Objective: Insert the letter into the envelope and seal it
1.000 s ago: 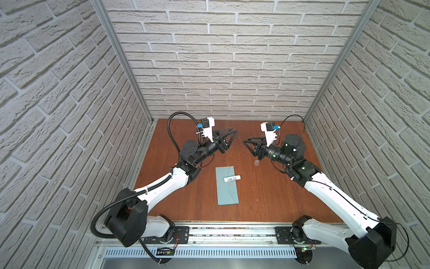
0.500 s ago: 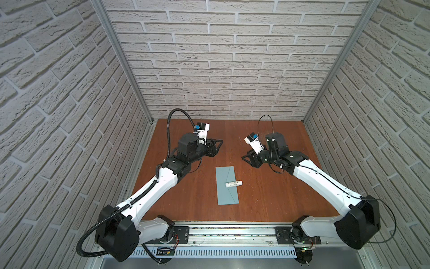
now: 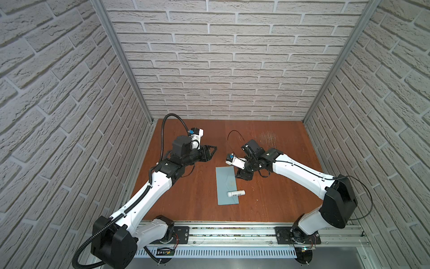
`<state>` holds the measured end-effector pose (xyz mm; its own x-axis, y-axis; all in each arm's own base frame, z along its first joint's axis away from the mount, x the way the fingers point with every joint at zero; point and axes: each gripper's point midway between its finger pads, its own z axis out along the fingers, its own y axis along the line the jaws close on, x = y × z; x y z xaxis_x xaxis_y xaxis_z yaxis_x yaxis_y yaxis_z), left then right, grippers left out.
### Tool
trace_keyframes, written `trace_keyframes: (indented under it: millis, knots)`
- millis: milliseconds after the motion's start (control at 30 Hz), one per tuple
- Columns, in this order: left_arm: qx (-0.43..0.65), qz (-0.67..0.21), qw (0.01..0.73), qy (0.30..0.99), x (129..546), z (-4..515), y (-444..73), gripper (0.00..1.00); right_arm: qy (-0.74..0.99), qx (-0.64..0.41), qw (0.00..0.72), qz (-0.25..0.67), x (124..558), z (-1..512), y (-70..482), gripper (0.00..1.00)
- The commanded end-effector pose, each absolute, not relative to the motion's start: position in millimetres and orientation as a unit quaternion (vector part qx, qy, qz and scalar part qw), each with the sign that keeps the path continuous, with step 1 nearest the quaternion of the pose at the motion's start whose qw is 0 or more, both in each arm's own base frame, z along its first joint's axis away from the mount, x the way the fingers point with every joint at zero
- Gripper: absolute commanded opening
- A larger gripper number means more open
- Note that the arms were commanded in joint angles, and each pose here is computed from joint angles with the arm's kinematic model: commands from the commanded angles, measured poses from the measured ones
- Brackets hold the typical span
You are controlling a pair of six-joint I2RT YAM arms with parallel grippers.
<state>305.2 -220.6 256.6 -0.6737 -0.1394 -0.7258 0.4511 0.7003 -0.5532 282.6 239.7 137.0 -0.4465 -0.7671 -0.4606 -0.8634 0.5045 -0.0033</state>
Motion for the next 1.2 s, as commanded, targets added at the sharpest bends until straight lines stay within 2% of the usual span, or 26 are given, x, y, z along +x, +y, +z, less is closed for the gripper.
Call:
trace_keyframes:
  millis: [0, 67, 133, 267, 400, 700, 1000, 1167]
  knots:
    - [0.159, -0.369, 0.323, 0.857, 284.3, 233.6, -242.7, 0.49, 0.914, -0.281, 0.273, 0.108, 317.4, 174.6, 199.6, 0.52]
    - [0.203, -0.35, 0.28, 0.871, 270.8, 217.8, -258.4, 0.49, 0.936, -0.168, 0.29, 0.111, 328.1, 185.9, 169.6, 0.51]
    - [0.253, -0.319, 0.235, 0.883, 256.4, 198.4, -275.3, 0.5, 0.938, -0.106, 0.307, 0.123, 329.2, 195.9, 151.2, 0.5]
    - [0.339, -0.249, 0.161, 0.893, 227.3, 164.5, -298.4, 0.54, 0.923, -0.025, 0.367, 0.111, 326.0, 220.9, 116.6, 0.51]
    - [0.396, -0.216, 0.093, 0.888, 192.8, 136.7, -322.7, 0.6, 0.905, 0.036, 0.412, 0.104, 318.8, 241.9, 87.5, 0.5]
    - [0.469, -0.162, 0.007, 0.868, 127.4, 95.9, -349.9, 0.7, 0.9, 0.069, 0.414, 0.12, 310.0, 246.5, 74.1, 0.51]
    - [0.515, -0.167, 0.005, 0.841, 75.1, 86.5, -385.7, 0.77, 0.9, 0.073, 0.412, 0.122, 306.9, 245.9, 70.6, 0.51]
    - [0.54, -0.143, -0.006, 0.829, 50.7, 68.8, -387.0, 0.83, 0.901, 0.072, 0.411, 0.123, 305.2, 246.6, 68.4, 0.51]
